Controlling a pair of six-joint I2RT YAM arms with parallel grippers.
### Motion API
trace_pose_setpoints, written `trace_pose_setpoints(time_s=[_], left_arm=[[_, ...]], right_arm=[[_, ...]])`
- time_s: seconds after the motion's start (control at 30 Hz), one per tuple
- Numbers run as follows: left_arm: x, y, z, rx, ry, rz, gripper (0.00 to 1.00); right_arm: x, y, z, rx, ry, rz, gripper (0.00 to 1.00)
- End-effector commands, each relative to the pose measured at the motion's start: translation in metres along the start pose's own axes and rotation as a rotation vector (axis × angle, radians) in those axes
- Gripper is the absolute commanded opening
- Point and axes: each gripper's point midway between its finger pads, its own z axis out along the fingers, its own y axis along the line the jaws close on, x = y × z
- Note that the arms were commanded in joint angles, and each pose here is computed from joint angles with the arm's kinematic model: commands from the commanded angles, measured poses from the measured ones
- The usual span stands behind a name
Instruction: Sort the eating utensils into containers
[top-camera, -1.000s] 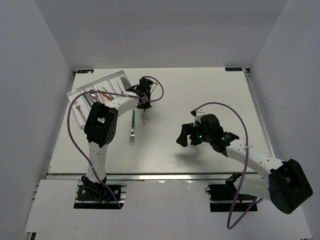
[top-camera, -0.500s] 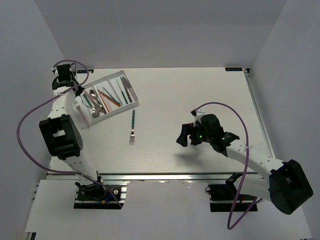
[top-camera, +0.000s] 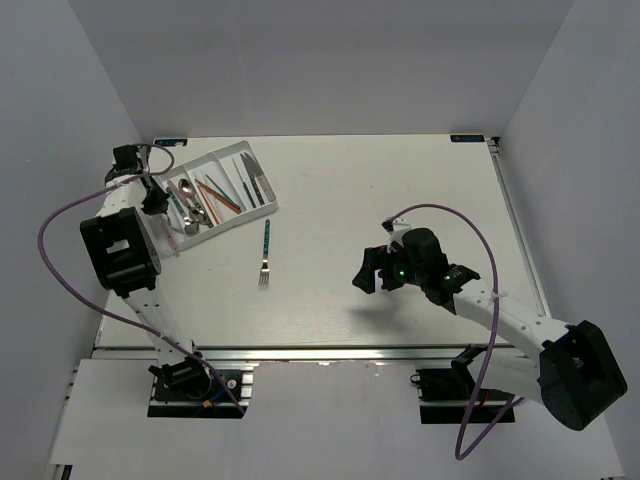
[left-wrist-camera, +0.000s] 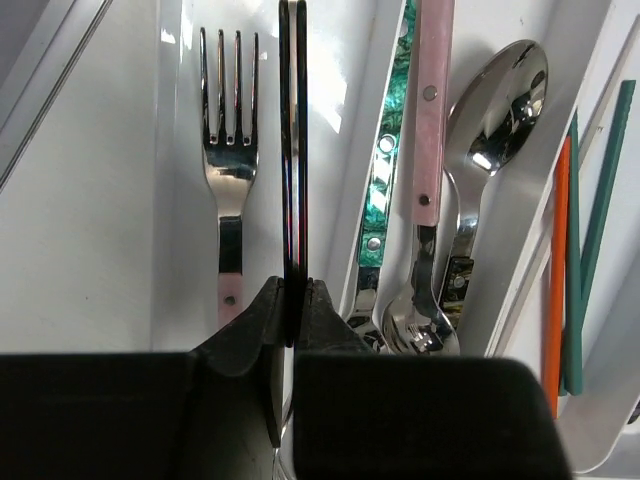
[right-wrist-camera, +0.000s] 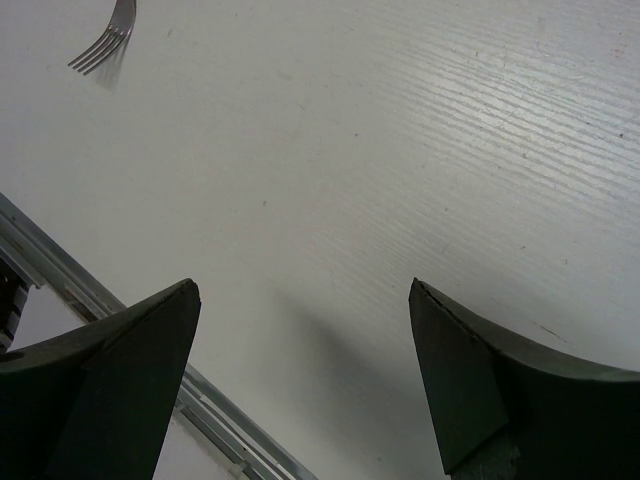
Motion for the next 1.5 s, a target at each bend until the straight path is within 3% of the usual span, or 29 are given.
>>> trace_pose_setpoints(time_s=[0.0,0.17,0.2,0.37,0.53,0.7,0.8,0.97,1.13,1.23,1.37,1.47], left_arm=[[-0.016,-0.001,-0.003,-0.013,-0.045,0.004,0.05],[-0.03,0.008,-0.022,-0.069,-0.102,-0.005,0.35],[-0.028,0.009,-0.021,-0.071,-0.097,-0.006,0.48],[-0.051,0.004,-0.062,-0.048,-0.205,-0.033,0.89],[-0.048,-0.033,-0.108,0.054,-0.272,0.006,0.98],[0.017,-0.129,-0.163,0.08,-0.329,0.245,0.98],[0.068,-0.157,-0.162,0.129,-0.279,0.326,0.98],[0.139,-0.191,-0.156,0.232,-0.199,0.46,0.82],[0.183,-0.203,-0.13,0.257,-0.109,0.537,0.72],[0.201,-0.208,-0.115,0.289,-0.066,0.546,0.71],[0.211,-0.207,-0.097,0.263,-0.044,0.557,0.7],[0.214,-0.202,-0.088,0.22,-0.036,0.564,0.61]], right_arm=[[-0.004,0.002,-0.002,-0.016,-0.027,-0.02,0.89],[-0.003,0.003,-0.001,-0.022,-0.021,-0.019,0.89],[-0.003,0.003,-0.001,-0.022,-0.021,-0.019,0.89],[-0.003,0.003,-0.002,-0.022,-0.025,-0.02,0.89],[-0.003,0.003,-0.002,-0.022,-0.026,-0.02,0.89],[-0.004,0.002,-0.002,-0.013,-0.031,-0.017,0.89],[-0.005,0.001,-0.003,-0.01,-0.036,-0.017,0.89],[-0.004,0.0,-0.001,-0.007,-0.033,-0.014,0.89],[-0.005,-0.001,-0.001,0.002,-0.035,-0.014,0.89],[-0.005,-0.001,-0.001,0.003,-0.037,-0.014,0.89],[-0.004,-0.002,0.0,0.003,-0.031,-0.013,0.89],[-0.005,-0.002,-0.001,0.005,-0.035,-0.013,0.89]])
